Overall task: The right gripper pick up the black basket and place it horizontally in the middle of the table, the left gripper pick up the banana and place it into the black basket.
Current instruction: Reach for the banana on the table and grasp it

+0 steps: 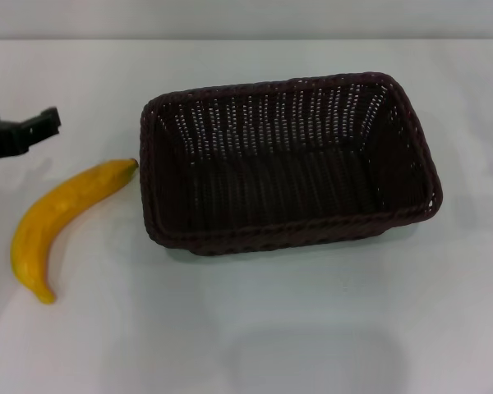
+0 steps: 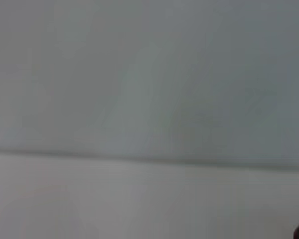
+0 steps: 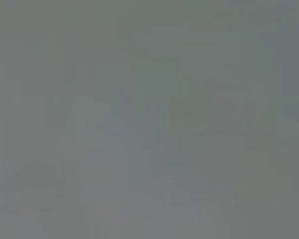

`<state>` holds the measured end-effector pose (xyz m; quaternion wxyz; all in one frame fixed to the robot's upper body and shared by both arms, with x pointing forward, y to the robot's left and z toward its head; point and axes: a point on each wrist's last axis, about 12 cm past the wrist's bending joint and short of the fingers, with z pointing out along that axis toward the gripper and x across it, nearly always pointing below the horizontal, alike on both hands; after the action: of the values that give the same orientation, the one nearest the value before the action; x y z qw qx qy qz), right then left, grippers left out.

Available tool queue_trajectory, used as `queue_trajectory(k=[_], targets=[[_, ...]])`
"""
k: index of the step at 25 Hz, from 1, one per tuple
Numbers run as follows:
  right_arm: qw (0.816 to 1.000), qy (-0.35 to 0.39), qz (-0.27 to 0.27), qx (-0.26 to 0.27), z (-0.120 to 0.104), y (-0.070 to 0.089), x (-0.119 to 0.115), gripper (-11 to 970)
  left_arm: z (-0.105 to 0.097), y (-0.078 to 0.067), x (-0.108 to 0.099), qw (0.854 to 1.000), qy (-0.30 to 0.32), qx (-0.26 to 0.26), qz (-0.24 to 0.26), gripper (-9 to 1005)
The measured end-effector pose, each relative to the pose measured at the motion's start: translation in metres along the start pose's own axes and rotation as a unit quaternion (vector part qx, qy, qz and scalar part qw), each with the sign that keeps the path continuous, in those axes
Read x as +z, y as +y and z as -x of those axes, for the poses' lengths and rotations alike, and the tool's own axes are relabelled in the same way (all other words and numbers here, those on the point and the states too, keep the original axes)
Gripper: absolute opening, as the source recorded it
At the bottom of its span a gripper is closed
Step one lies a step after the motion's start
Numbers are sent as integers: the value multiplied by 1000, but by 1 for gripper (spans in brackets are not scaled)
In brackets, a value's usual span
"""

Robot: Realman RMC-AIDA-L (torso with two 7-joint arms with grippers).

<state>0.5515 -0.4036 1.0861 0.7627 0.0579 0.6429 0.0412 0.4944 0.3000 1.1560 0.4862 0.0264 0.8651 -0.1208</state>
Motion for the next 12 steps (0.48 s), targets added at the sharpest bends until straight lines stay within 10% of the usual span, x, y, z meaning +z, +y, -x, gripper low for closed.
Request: queue_trajectory(k=[12], targets=[[1000,-2,21,2,5,3,4,741,12,-16,8,989,137,27,44,861]])
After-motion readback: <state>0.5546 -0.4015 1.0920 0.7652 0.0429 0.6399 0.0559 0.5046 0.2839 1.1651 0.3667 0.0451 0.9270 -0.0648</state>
